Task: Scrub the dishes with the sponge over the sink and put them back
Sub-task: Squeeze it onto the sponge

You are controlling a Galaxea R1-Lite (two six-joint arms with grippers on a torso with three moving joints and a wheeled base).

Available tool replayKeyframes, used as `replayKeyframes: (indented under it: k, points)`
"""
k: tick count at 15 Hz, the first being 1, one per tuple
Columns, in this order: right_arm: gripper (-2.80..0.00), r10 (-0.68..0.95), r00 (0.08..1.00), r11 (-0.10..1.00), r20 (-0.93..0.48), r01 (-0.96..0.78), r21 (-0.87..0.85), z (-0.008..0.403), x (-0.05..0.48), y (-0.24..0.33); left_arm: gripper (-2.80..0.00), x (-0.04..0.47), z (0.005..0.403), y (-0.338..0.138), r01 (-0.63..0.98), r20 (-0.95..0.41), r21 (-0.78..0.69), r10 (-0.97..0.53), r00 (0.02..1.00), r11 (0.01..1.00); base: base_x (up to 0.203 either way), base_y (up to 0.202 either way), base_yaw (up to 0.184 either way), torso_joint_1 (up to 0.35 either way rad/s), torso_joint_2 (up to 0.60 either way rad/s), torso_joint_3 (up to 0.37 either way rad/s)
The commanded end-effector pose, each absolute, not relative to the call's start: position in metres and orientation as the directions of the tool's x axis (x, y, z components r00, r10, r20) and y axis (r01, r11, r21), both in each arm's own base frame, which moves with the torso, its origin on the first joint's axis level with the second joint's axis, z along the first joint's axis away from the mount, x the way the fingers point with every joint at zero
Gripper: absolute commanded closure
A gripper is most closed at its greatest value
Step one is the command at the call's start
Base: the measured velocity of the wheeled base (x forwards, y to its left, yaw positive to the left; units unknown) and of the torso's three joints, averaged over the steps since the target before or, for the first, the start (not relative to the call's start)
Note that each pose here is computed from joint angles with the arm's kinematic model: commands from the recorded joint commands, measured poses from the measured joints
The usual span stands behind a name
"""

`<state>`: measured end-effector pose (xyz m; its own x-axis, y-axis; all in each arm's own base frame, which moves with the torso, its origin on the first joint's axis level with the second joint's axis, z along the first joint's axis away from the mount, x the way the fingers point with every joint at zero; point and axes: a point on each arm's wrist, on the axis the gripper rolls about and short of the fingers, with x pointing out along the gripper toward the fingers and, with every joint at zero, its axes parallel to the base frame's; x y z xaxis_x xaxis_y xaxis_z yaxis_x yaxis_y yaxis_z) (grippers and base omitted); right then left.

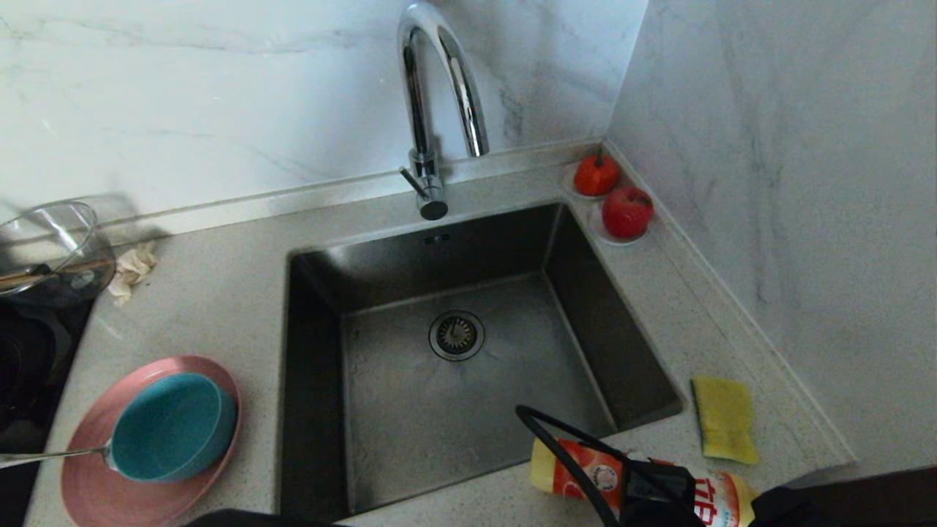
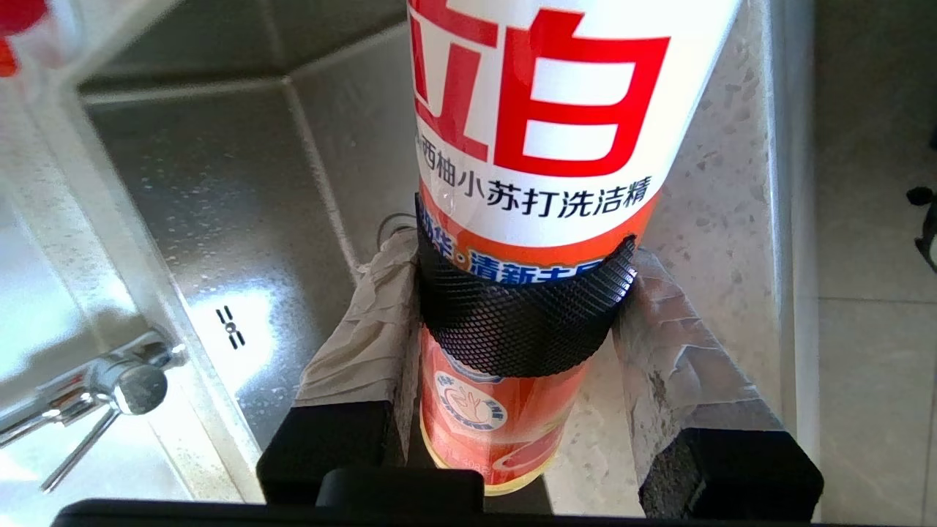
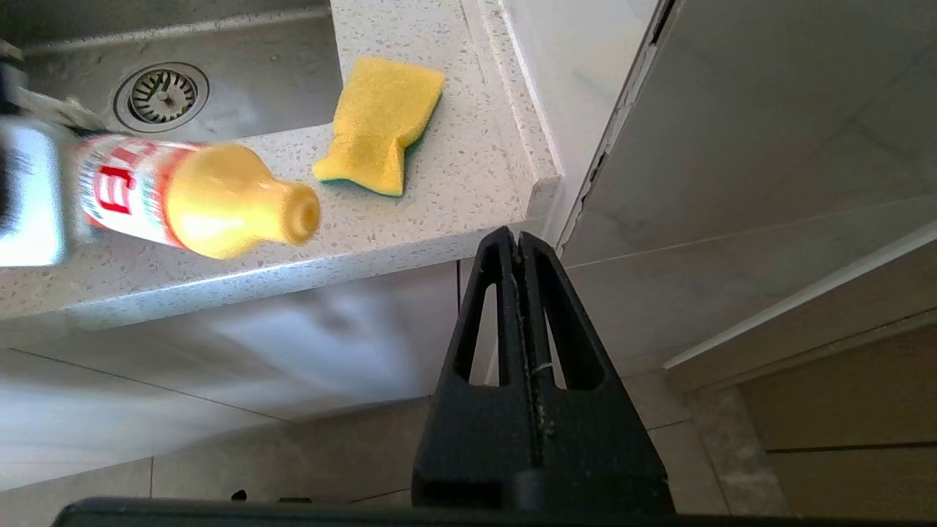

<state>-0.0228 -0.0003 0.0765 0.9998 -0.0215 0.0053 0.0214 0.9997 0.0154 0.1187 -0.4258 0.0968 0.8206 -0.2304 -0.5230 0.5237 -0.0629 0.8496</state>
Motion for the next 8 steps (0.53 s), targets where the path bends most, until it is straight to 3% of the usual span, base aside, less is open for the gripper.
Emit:
replayKeyframes:
  k: [1, 8]
  points:
    - [0.00, -0.021, 1.000, 1.000, 0.006, 0.021, 0.015, 0.077, -0.023, 0.000, 0.00, 0.125, 0.092, -0.426, 0.519, -0.520, 0.852, -0.207, 0.829, -0.064, 0.000, 0.000, 0.000, 0.000, 0.00, 0.000]
    - [0.00, -0.021, 1.000, 1.000, 0.006, 0.021, 0.015, 0.077, -0.023, 0.000, 0.00, 0.151, 0.091, -0.424, 0.489, -0.485, 0.872, -0.141, 0.863, -0.011, 0.000, 0.000, 0.000, 0.000, 0.00, 0.000]
